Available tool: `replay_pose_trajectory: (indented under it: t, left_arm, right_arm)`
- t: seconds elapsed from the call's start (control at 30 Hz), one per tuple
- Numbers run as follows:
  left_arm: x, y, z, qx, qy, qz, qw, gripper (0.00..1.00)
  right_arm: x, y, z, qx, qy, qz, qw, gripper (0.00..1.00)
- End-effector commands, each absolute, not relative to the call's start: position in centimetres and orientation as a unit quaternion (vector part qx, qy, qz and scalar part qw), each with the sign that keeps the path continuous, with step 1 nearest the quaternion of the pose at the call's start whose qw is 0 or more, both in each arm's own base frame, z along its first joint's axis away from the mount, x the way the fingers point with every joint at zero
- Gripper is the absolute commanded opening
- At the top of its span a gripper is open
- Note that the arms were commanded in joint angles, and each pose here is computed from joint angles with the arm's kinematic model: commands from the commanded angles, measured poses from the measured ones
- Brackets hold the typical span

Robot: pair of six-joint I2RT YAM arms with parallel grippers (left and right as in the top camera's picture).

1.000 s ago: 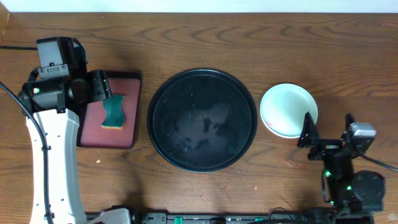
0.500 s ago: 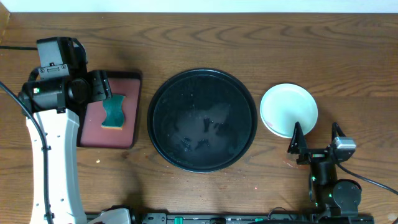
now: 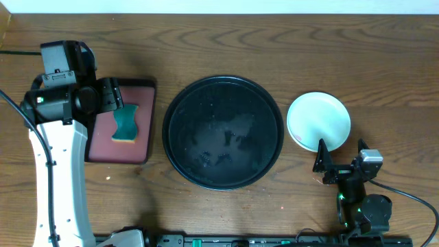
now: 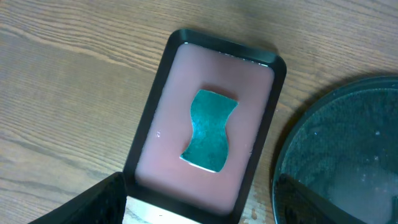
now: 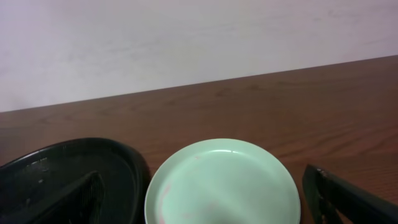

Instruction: Clean dirty plates on tray and stack at the side

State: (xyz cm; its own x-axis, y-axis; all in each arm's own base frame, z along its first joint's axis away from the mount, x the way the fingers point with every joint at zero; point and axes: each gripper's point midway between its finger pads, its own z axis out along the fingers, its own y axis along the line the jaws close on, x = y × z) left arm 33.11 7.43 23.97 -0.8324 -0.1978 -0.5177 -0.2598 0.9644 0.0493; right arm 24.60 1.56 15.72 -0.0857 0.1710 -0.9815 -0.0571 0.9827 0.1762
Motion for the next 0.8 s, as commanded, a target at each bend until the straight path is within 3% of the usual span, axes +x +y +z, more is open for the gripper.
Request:
replay_pose_trajectory:
  t: [0.0, 0.77]
  left_arm:
    - [33.21, 7.60, 24.32, -0.129, 0.953, 0.058, 0.268, 0.76]
    - [33.03, 7.58, 25.15, -0.129, 0.949, 0.062, 0.282, 0.76]
  right_arm:
    - [24.60, 1.42, 15.65, 0.044, 0.732, 0.087, 0.674, 0.99]
    - [24.60, 1.42, 15.65, 0.044, 0.732, 0.087, 0.674, 0.99]
